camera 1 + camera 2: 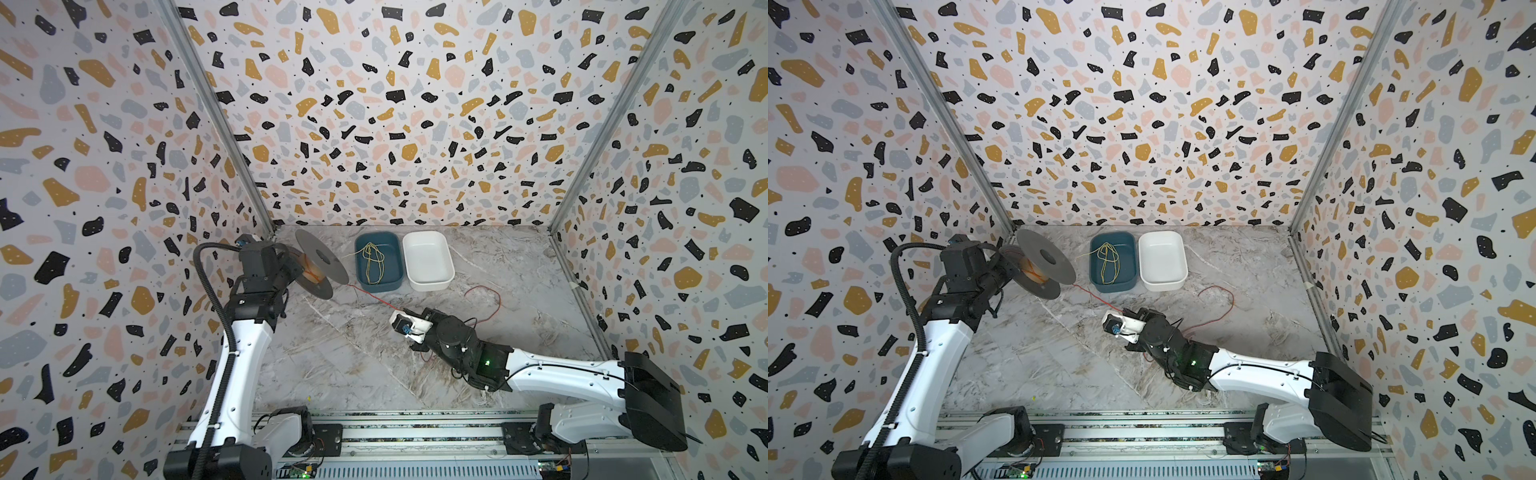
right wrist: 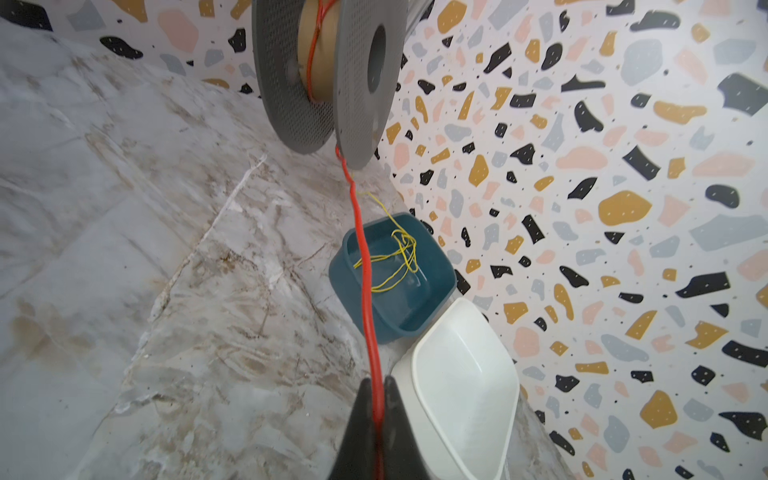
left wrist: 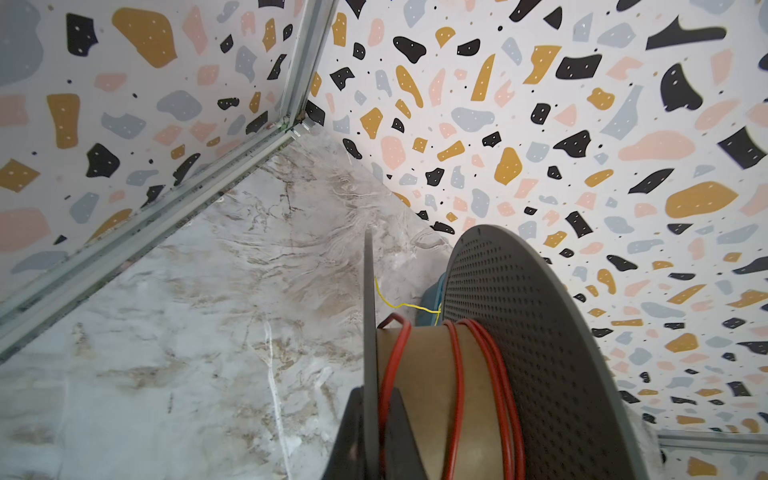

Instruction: Wrap the cables

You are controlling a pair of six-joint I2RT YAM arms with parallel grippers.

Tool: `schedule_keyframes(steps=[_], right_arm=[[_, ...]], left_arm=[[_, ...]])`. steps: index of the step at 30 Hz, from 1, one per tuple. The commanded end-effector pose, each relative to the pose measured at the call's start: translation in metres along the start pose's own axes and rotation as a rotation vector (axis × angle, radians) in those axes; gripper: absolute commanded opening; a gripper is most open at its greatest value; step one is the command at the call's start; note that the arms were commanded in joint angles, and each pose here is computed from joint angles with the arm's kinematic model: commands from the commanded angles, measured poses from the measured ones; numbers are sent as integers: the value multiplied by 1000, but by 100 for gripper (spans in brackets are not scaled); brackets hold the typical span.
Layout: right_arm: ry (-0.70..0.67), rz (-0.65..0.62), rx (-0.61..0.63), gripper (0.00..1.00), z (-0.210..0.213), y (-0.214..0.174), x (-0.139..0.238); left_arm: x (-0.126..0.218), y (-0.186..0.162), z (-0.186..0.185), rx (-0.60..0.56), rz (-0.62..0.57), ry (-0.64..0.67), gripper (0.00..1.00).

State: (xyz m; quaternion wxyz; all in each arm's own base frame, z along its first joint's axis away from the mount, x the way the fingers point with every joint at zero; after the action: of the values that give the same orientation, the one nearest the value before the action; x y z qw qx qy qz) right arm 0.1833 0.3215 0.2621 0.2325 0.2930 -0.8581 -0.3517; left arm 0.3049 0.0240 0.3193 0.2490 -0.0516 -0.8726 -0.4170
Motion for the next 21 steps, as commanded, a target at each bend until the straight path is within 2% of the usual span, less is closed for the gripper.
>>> schedule_keyframes(steps=[1, 6, 14, 21], right_arm=[[-69, -94, 11, 0, -28, 36, 12], [-92, -161, 20, 0, -44, 62, 16], [-150, -245, 26, 0, -66, 92, 18], [-131, -321, -40, 0, -88, 115, 17]], left_arm=[[4, 12, -20, -71, -126, -8, 0], [2, -2, -32, -135, -120, 14, 0], [1, -43, -59, -288, -50, 16, 0], [2, -75, -75, -384, 20, -38, 0]])
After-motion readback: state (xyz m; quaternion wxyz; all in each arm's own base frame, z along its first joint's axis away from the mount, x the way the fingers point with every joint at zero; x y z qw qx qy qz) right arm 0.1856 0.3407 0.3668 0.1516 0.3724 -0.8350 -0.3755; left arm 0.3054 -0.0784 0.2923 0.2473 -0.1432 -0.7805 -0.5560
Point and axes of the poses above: each gripper's point midway between its finger pads, its own x axis back along the fingers, its own z axis along the line the jaws close on, y = z × x, the point moved 6 cm from there along x, back along the fingers, and after that the axes turned 3 degrees about x, right-handed, at the moved point
